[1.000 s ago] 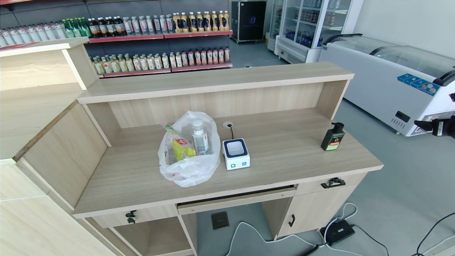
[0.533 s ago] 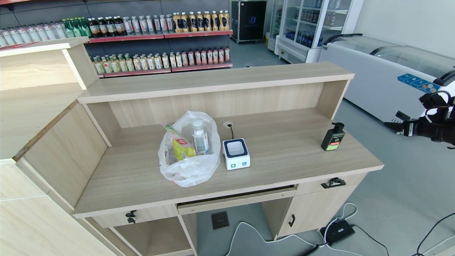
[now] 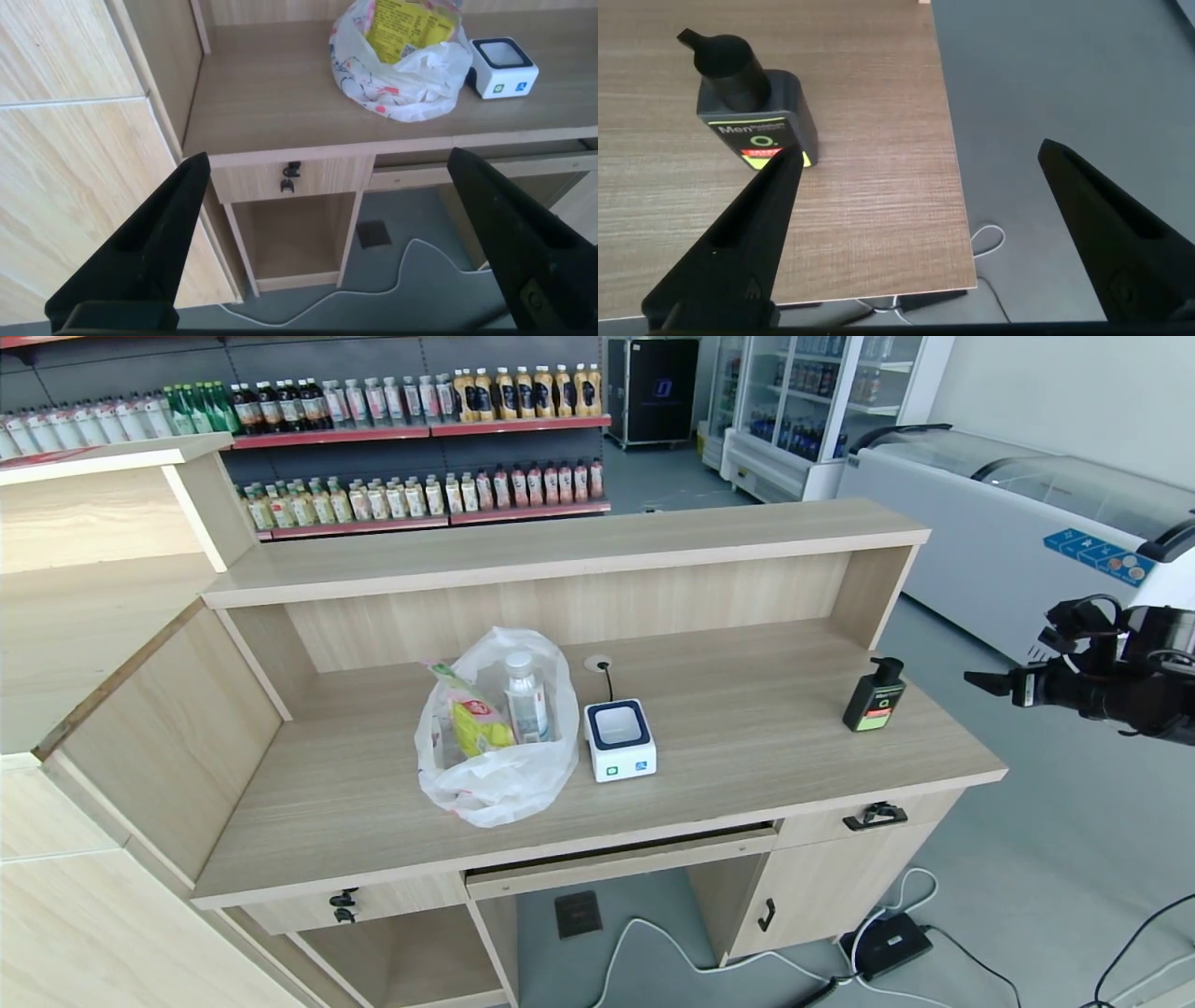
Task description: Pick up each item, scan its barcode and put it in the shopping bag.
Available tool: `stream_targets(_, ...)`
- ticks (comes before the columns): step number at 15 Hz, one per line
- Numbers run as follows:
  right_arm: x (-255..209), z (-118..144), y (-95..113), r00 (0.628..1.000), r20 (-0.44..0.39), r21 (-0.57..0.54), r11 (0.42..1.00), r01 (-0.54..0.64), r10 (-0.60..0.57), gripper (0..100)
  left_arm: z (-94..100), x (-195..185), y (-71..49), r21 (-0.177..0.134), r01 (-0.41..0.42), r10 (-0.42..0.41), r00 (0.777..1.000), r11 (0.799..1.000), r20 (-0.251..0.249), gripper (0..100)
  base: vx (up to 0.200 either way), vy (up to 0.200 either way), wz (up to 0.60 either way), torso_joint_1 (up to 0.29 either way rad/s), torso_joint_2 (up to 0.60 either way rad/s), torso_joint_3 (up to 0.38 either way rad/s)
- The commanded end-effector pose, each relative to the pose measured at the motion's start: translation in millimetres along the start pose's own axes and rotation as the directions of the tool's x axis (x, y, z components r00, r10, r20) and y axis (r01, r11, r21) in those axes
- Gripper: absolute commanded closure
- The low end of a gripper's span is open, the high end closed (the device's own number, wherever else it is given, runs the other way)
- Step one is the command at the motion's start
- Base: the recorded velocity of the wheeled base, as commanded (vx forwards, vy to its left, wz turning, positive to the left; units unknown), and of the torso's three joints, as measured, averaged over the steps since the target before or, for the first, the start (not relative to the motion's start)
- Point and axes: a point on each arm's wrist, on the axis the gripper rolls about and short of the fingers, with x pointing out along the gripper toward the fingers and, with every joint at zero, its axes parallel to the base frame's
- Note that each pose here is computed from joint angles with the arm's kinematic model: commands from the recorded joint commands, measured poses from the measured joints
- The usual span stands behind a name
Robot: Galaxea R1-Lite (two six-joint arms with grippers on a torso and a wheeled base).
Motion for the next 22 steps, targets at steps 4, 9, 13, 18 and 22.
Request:
stream_targets(4, 25, -9, 13, 0.999, 0.008, -0.011, 0.999, -0.038, 0.039, 0, 0.0, 0, 0.0, -0.001, -0.001, 0.001, 1.000, 1.000, 0.000, 0, 0.000, 0.000, 0.00, 0.000, 0.00, 0.000)
stream_targets(9, 41, -17, 24, 0.997, 0.005, -0.013, 0.997, -0.073, 0.073, 0, 0.0, 0, 0.0, -0.001, -0.001, 0.001, 1.000, 1.000, 0.000, 0, 0.000, 0.000, 0.00, 0.000, 0.00, 0.000)
stream_targets(13, 54, -21, 40, 0.994, 0.005, -0.013, 0.994, -0.108, 0.108, 0, 0.0, 0, 0.0, -0.001, -0.001, 0.001, 1.000, 1.000, 0.000, 0, 0.000, 0.000, 0.00, 0.000, 0.00, 0.000)
stream_targets(18, 71, -25, 58, 0.990, 0.035, -0.031, 0.990, -0.138, 0.139, 0, 0.0, 0, 0.0, -0.001, -0.001, 0.001, 1.000, 1.000, 0.000, 0, 0.000, 0.000, 0.00, 0.000, 0.00, 0.000)
stream_targets(22, 83, -31, 66, 0.987, 0.037, -0.036, 0.987, -0.155, 0.156, 0, 0.0, 0, 0.0, -0.001, -0.001, 0.001, 1.000, 1.000, 0.000, 0, 0.000, 0.000, 0.00, 0.000, 0.00, 0.000)
